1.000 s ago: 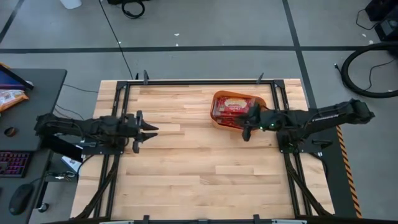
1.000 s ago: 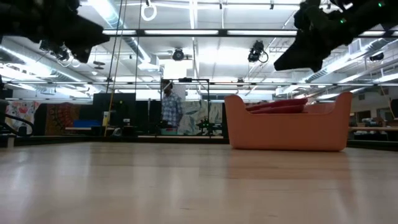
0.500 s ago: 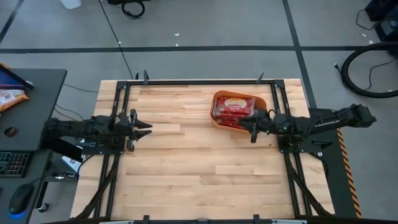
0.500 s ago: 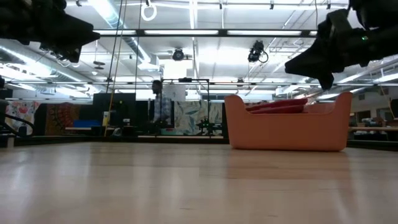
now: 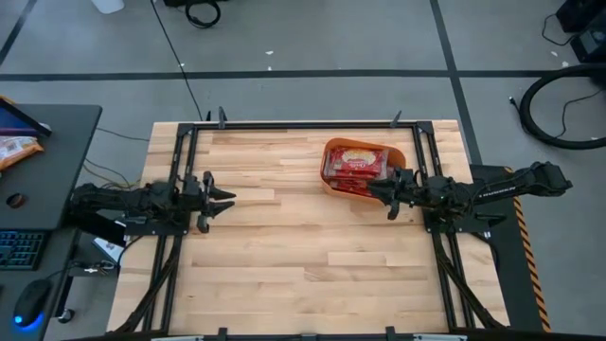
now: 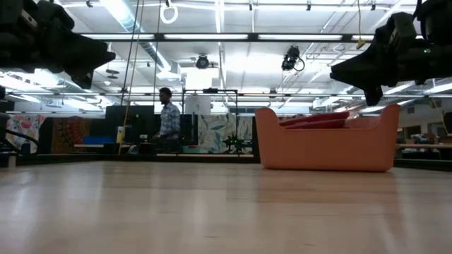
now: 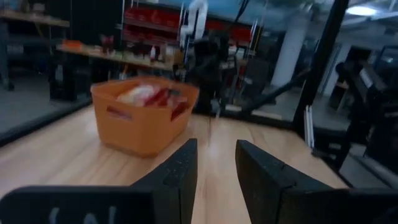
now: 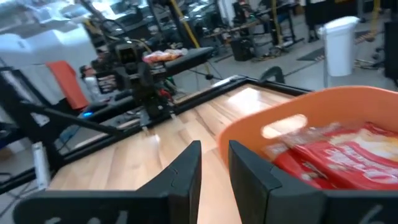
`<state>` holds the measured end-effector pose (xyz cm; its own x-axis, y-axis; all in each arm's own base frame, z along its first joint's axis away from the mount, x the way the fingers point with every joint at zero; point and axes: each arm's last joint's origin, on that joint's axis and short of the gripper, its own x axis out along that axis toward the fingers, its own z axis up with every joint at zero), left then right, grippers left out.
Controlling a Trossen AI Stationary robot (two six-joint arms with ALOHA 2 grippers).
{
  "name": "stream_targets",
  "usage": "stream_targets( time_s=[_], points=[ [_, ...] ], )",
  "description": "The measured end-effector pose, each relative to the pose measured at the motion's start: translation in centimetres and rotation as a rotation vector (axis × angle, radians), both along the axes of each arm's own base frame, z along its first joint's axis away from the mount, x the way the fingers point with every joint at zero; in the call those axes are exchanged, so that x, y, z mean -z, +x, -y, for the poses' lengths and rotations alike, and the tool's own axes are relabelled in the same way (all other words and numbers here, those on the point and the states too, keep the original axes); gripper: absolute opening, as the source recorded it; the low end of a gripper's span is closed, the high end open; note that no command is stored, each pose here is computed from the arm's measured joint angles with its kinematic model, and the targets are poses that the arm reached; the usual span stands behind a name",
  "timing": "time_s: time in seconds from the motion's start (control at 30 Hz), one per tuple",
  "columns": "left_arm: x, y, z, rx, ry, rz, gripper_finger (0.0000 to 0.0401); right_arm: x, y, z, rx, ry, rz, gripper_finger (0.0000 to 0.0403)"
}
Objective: Sort popcorn bags into baskets
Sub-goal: Return to Home Position
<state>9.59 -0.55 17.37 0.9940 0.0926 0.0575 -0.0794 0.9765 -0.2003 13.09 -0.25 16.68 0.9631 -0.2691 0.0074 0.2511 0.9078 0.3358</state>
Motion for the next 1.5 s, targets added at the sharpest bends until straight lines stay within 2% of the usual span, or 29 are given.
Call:
stream_targets(
  time_s=[0.1, 0.27, 0.47, 1.5],
  points=[
    [0.09, 0.06, 0.01, -0.001, 0.026, 0.012, 0.0114, -0.03, 0.02, -0.05, -0.019, -0.008, 0.001, 0.0085],
    [0.01, 0.06, 0.01, -0.005, 0.084, 0.016, 0.0114, 0.02, 0.04, -0.07, -0.024, 0.083, 0.021, 0.0085],
    [0.06, 0.07, 0.0, -0.014, 0.166, 0.003, 0.0114, 0.02, 0.04, -0.07, -0.024, 0.099, 0.025, 0.0085],
    [0.07, 0.07, 0.0, -0.015, 0.172, 0.004, 0.0114, 0.02, 0.04, -0.07, -0.024, 0.099, 0.025, 0.0085]
  ],
)
